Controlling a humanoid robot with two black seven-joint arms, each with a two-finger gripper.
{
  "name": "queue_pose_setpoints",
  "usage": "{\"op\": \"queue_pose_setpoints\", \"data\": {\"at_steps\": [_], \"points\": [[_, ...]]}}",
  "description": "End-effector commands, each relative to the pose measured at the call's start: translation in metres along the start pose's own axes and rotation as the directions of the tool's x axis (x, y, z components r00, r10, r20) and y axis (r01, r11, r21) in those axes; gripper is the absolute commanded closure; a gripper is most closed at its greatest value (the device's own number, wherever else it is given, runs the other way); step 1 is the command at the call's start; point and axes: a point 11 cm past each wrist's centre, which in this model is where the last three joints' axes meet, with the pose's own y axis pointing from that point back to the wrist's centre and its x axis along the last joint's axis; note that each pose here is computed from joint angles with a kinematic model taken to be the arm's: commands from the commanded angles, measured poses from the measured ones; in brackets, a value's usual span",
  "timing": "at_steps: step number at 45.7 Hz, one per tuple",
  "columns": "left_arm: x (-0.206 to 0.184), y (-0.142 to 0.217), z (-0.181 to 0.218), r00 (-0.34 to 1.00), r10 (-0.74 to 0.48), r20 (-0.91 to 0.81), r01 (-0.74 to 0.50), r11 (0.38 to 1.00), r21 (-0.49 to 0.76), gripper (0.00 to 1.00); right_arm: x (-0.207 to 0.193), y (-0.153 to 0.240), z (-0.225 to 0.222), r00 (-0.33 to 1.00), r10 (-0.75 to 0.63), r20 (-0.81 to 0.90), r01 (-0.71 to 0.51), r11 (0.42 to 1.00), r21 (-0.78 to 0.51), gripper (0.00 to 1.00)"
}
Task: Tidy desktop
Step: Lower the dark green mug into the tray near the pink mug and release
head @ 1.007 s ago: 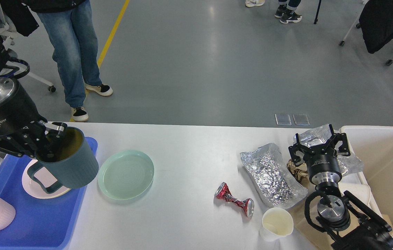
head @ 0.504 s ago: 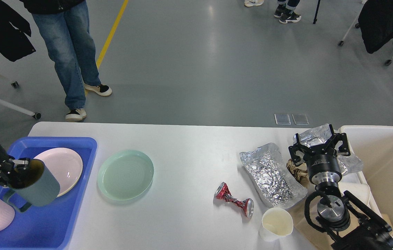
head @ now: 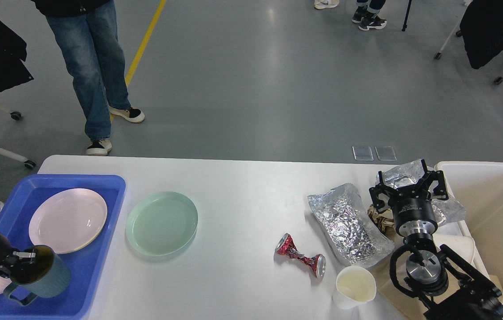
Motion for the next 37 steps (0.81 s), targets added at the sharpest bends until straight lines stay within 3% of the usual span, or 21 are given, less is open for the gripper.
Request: {"op": "queue_pose_setpoints", "data": {"at_steps": [1, 30, 37], "points": [[-0.0002, -0.0044, -0.0042, 1.000, 0.029, -0.006, -0.029, 1.000, 0.005, 1.00, 0.0001, 0.0000, 0.0000, 1.000, 0.000, 0.000, 0.000, 1.000, 0.000, 0.00], [-0.0062, -0.0092, -0.0123, 0.998, 0.027, -0.053, -0.028, 1.000, -0.010, 0.98, 0.0001, 0.0000, 0.0000, 1.000, 0.000, 0.000, 0.000, 1.000, 0.000, 0.00], [-0.0045, -0.0091, -0.0106, 0.997, 0.039, -0.073, -0.041, 0.999, -0.020, 0.91, 0.0001, -0.0001, -0.0004, 1.000, 0.000, 0.001, 0.000, 1.000, 0.001, 0.00]]}}
